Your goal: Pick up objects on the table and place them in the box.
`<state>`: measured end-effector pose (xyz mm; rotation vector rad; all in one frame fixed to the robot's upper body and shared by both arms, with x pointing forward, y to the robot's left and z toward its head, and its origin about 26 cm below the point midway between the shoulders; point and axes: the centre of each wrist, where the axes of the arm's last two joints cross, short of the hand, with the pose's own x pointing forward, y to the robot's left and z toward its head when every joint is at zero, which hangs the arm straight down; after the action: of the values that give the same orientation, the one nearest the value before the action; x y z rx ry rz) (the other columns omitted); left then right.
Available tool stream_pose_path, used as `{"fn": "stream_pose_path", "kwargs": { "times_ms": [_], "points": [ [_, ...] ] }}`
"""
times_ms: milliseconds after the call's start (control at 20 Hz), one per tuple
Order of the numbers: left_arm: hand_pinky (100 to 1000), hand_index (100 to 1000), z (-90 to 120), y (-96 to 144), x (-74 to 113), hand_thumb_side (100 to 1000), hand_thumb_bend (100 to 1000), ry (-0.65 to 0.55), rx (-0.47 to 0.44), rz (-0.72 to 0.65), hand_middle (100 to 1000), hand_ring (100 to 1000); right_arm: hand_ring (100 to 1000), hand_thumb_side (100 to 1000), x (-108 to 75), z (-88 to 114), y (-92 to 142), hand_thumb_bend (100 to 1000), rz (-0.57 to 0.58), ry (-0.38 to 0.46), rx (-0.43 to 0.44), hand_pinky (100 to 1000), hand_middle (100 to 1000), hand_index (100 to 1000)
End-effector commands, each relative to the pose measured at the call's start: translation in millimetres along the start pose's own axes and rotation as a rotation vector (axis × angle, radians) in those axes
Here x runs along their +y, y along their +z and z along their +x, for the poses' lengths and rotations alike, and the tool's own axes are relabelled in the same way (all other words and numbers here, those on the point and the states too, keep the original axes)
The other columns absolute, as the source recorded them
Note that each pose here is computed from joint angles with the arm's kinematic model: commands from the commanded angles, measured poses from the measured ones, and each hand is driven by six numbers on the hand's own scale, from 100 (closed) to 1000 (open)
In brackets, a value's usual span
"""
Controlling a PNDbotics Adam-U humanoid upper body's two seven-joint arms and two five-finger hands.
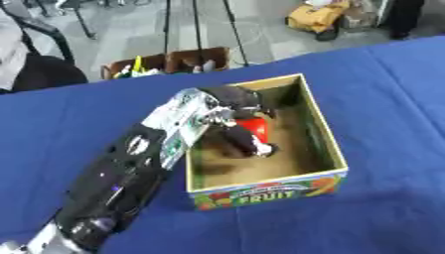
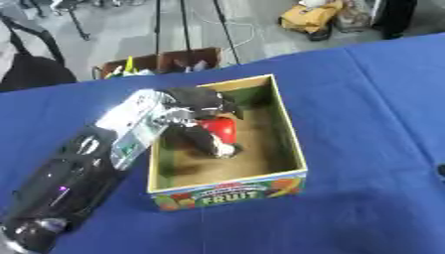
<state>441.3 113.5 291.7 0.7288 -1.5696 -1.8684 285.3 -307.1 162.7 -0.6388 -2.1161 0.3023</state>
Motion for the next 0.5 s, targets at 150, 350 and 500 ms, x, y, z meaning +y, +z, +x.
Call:
{"fn": "stream_pose_path", "kwargs": {
  "times_ms": [150, 350, 500],
  "points": [
    [747, 916, -15.1, 30.2, 40.1, 1000, 285, 0.068, 0.015, 0.134, 839, 857, 577, 890, -4.1, 5.4, -1.2, 100, -0.007, 0.01, -0.017, 518, 424, 522],
    [731, 922, -19.5, 44.0, 51.0, 1000, 270, 0.117, 0.01, 0.187, 833, 848, 577, 890, -4.1, 5.2, -0.9, 100, -0.006, 0.01, -0.015, 518, 424, 522],
    [697, 905, -19.8, 57.1, 60.0, 1000, 238, 0.149, 0.0, 0.271, 805, 812, 577, 889, -4.3, 4.7, -0.3, 100, -0.009, 0.01, -0.013, 518, 424, 522]
  ]
}}
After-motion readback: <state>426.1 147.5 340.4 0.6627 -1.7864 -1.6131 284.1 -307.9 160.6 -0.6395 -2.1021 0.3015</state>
